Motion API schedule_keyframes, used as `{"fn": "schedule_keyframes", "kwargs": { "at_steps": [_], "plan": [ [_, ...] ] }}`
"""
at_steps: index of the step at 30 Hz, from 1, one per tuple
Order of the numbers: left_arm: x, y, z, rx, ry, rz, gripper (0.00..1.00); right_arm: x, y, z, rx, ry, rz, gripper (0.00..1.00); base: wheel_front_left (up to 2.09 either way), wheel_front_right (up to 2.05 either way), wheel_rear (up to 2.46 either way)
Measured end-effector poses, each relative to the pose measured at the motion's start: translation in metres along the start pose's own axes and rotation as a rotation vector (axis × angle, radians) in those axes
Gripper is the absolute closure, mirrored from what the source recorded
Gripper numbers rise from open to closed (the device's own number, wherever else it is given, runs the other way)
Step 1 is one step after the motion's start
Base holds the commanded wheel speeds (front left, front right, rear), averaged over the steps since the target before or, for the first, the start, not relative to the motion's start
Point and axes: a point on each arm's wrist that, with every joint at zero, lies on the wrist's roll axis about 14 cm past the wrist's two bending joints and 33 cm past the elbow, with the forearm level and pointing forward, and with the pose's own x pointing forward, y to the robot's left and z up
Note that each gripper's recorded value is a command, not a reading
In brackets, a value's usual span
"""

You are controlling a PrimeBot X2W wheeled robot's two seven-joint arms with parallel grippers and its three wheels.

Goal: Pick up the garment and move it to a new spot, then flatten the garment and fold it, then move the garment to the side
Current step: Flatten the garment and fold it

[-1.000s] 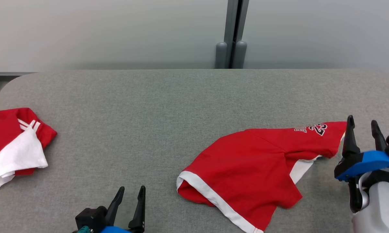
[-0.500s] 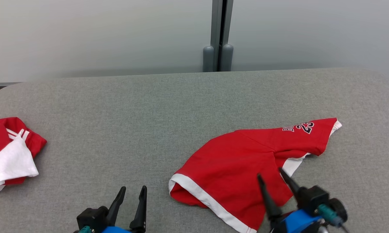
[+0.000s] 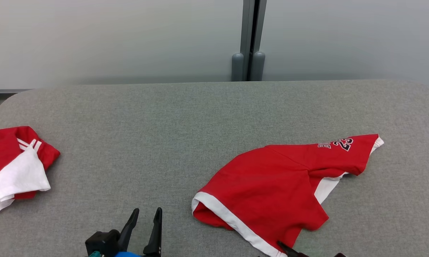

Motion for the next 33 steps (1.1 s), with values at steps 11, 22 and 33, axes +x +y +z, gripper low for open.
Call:
{"fn": "schedule_keyframes", "kwargs": {
  "at_steps": [11, 22, 33],
  "plan": [
    [0.005, 0.0, -0.002, -0.002, 0.009, -0.004, 0.0, 0.006, -0.08, 0.029, 0.01, -0.07, -0.214, 1.0, 0.0, 0.0, 0.0],
    [0.015, -0.014, -0.004, 0.014, 0.026, -0.06, 0.0, -0.035, -0.204, 0.113, -0.109, -0.292, -0.588, 1.0, 0.0, 0.0, 0.0],
    [0.022, -0.017, -0.007, 0.025, 0.046, -0.088, 0.0, -0.046, -0.235, 0.141, -0.107, -0.37, -0.676, 1.0, 0.0, 0.0, 0.0]
  ]
}}
